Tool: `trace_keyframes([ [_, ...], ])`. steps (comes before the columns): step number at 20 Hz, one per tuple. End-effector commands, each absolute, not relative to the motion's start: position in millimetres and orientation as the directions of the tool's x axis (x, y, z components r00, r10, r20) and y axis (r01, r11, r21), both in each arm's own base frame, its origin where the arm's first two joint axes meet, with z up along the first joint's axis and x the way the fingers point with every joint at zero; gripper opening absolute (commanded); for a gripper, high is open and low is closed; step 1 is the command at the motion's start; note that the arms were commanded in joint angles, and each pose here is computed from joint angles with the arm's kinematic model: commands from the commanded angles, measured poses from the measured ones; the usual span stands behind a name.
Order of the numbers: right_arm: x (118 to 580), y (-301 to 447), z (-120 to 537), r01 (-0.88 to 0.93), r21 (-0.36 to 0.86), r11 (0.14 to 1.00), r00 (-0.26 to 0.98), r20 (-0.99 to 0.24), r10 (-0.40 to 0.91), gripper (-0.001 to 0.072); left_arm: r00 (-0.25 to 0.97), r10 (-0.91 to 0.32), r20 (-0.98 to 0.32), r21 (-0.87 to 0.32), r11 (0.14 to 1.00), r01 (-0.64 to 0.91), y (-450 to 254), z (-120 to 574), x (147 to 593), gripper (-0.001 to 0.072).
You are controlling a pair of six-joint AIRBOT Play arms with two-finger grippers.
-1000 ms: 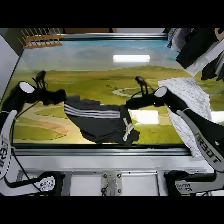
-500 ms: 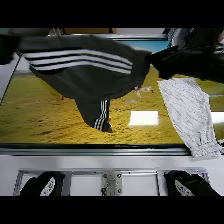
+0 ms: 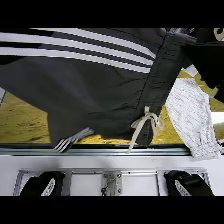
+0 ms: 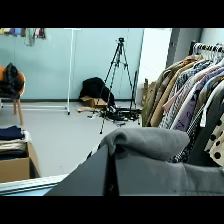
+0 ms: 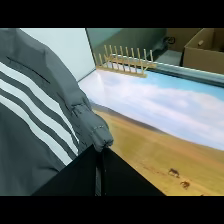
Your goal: Fold the clothes and pants, and hang the long-sleeved shirts on hangers.
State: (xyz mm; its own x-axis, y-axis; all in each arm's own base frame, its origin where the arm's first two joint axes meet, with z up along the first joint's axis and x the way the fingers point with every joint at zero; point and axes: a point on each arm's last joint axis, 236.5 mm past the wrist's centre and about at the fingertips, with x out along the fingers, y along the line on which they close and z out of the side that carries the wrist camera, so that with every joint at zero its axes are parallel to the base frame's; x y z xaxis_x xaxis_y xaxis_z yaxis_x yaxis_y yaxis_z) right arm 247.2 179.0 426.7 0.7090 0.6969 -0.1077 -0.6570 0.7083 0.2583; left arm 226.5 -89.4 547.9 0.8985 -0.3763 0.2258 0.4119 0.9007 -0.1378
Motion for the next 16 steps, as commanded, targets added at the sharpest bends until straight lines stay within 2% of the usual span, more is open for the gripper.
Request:
trace_keyframes([
  [1, 258, 182, 405, -0.588, 0.415, 0.694, 0.692, -0.187, 0.697, 0.0014, 0.910, -0.403, 0.097, -0.159, 0.896, 0.414, -97, 527, 278, 0.0004],
  [3, 287, 180, 354, -0.472, 0.488, 0.734, 0.660, -0.356, 0.662, 0.0014, 0.905, -0.418, -0.077, -0.207, 0.895, 0.395, -103, 473, 343, 0.0004],
  [5, 321, 172, 289, -0.360, 0.478, 0.801, 0.605, -0.534, 0.590, 0.0015, 0.874, -0.421, -0.241, -0.268, 0.895, 0.357, -106, 405, 408, 0.0005],
  [7, 360, 154, 224, -0.258, 0.410, 0.875, 0.559, -0.675, 0.481, 0.0015, 0.829, -0.426, -0.362, -0.315, 0.893, 0.321, -117, 332, 468, 0.0004],
  [9, 400, 131, 167, -0.178, 0.301, 0.937, 0.529, -0.773, 0.349, 0.0015, 0.799, -0.433, -0.419, -0.305, 0.895, 0.325, -136, 271, 516, 0.0004],
  [11, 437, 117, 129, -0.126, 0.252, 0.959, 0.531, -0.800, 0.280, 0.0015, 0.769, -0.450, -0.453, -0.275, 0.892, 0.360, -163, 223, 551, 0.0004],
  [15, 487, 85, 92, 0.008, 0.287, 0.958, 0.575, -0.785, 0.230, 0.0016, 0.707, -0.492, -0.508, -0.271, 0.870, 0.412, -203, 178, 581, 0.0006],
  [16, 495, 75, 92, 0.032, 0.298, 0.954, 0.595, -0.773, 0.221, 0.0022, 0.686, -0.500, -0.529, -0.274, 0.866, 0.419, -205, 171, 582, 0.0166],
])
